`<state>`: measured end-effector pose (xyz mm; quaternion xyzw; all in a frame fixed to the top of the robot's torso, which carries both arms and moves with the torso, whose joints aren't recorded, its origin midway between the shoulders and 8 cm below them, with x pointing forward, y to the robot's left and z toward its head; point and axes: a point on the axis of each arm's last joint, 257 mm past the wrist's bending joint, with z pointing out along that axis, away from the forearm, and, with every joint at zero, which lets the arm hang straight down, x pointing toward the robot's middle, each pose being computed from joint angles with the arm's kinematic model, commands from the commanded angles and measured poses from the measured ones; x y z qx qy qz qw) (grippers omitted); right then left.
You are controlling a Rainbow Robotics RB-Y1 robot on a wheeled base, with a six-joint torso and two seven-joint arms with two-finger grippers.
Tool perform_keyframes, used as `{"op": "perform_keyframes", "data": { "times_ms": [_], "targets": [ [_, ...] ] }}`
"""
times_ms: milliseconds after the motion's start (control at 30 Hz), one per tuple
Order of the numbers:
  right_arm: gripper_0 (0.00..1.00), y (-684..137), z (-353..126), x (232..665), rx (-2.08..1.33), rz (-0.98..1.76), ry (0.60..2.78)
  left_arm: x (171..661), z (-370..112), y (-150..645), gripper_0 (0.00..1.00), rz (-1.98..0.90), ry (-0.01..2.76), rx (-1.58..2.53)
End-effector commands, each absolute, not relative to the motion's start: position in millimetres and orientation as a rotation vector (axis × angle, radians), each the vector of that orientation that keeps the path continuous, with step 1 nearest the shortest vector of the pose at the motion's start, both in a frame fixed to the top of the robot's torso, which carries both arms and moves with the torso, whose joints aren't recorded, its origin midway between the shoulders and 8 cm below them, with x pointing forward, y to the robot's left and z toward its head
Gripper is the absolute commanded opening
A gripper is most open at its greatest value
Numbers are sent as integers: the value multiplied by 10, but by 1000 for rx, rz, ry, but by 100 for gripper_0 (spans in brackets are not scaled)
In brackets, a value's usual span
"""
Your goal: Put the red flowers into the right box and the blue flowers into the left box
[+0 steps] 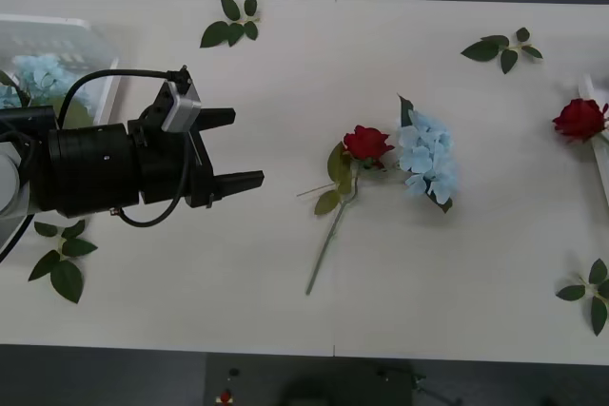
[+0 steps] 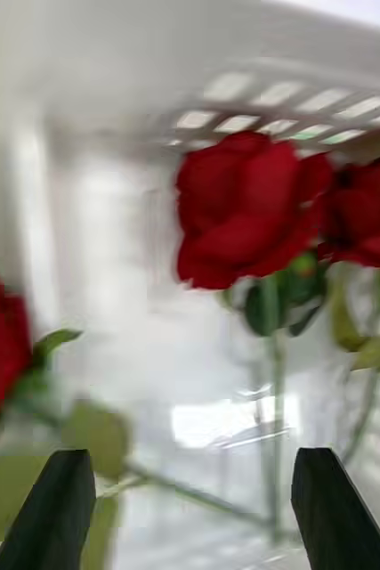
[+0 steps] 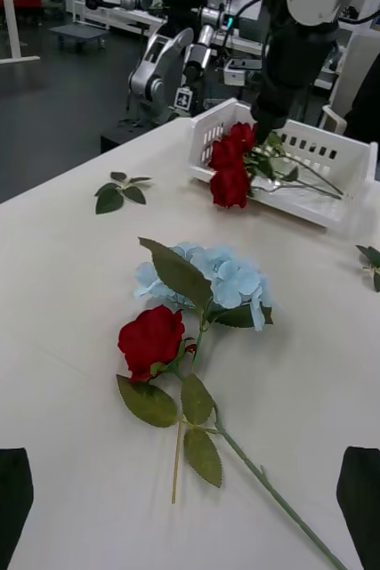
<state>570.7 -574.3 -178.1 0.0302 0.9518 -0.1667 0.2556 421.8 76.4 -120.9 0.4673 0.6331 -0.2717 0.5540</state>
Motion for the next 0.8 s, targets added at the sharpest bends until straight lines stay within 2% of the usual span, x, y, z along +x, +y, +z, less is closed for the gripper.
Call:
{"op": "perform_keyframes", "data": {
  "times_ms": [33, 267, 433, 633, 800],
  "targets": [
    [67, -5113, -1432, 5867, 266, -111, 2552, 4176, -1033, 700, 100, -614, 1419, 1133],
    [72, -3918, -968, 5837, 368, 239, 2567, 4176, -1033, 700, 100, -614, 1419, 1133],
    [72, -3057, -601, 5624, 412, 444, 2518, 4176, -1033, 700, 100, -614, 1419, 1133],
    [72, -2115, -759, 5004, 547, 609, 2451, 4176, -1033, 700, 100, -614, 1419, 1133],
    [72, -1708, -1011, 4558, 702, 702, 2409, 4176, -1033, 700, 100, -614, 1419, 1133]
  ]
}}
